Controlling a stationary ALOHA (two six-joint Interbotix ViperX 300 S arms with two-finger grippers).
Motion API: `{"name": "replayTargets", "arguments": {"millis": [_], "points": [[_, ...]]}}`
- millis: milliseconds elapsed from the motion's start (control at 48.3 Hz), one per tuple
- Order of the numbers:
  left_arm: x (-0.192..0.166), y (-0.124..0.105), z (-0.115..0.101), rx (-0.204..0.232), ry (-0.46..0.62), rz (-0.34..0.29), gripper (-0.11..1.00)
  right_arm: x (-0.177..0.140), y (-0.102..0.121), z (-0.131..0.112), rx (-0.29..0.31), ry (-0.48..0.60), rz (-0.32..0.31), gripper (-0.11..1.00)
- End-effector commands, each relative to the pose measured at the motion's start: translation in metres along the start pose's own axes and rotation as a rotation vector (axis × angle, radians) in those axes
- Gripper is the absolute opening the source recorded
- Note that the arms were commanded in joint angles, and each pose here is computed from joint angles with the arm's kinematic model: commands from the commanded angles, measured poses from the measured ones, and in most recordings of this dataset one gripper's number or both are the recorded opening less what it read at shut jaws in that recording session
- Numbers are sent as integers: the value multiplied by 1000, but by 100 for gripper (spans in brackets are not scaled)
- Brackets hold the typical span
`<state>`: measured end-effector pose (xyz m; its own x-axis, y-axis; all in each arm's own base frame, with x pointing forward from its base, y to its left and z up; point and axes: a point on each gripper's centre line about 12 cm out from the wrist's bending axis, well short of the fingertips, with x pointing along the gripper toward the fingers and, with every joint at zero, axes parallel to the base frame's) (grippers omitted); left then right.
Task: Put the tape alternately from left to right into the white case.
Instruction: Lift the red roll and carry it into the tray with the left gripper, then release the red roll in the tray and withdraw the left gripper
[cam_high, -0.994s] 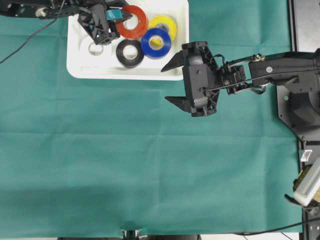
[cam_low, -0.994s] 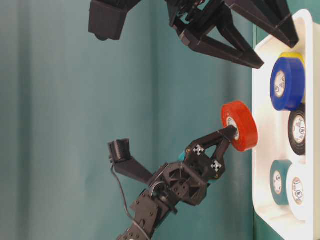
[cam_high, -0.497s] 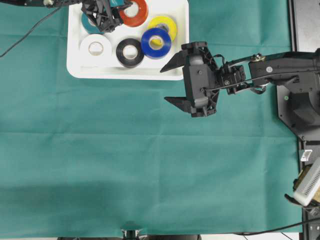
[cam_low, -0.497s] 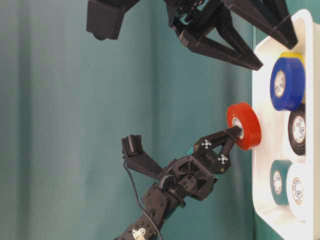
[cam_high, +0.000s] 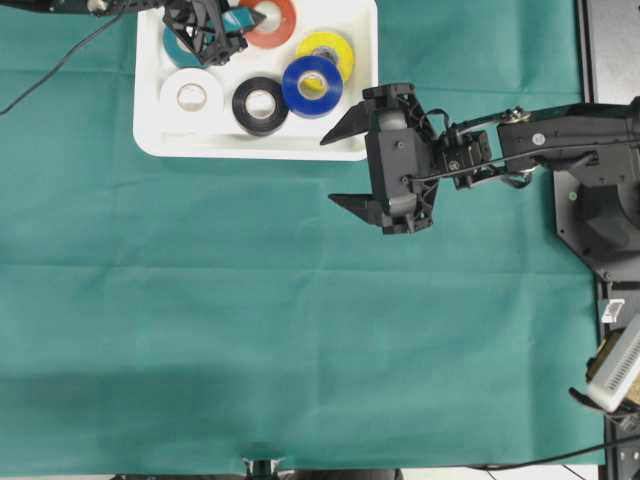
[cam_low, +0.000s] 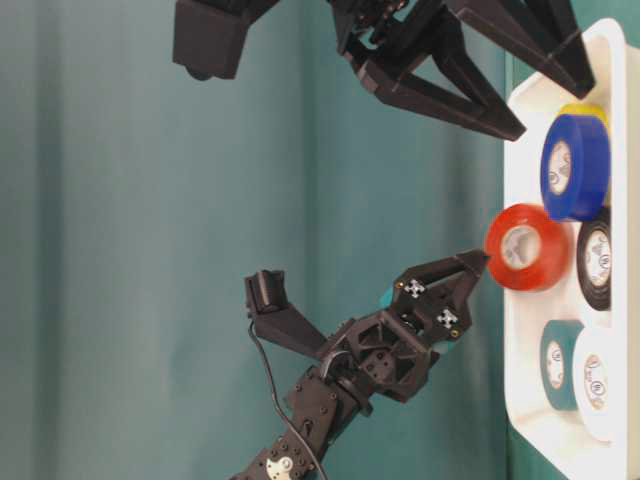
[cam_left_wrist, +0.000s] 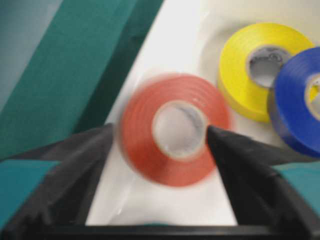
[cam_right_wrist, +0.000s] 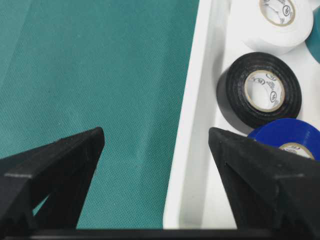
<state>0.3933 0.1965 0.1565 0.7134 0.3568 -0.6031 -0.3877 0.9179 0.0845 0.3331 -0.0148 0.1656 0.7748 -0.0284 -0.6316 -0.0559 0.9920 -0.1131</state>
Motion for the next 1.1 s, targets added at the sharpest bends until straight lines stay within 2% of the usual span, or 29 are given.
{"name": "replayTargets", "arguments": {"millis": [0, 373, 559, 828, 1077], "points": [[-10, 2, 15, 0, -49, 5, 88, -3, 0, 7, -2, -29, 2, 70], [-11, -1, 13, 1, -40, 0, 86, -3, 0, 7, -2, -26, 1, 70], [-20, -10, 15, 14, -48, -16, 86, -3, 0, 7, -2, -26, 1, 70], [-36, -33, 12, 44, -56, -61, 85, -3, 0, 7, -2, -27, 3, 70], [-48, -62, 2, 92, -47, -120, 85, -3, 0, 9, -1, -31, 1, 70]]}}
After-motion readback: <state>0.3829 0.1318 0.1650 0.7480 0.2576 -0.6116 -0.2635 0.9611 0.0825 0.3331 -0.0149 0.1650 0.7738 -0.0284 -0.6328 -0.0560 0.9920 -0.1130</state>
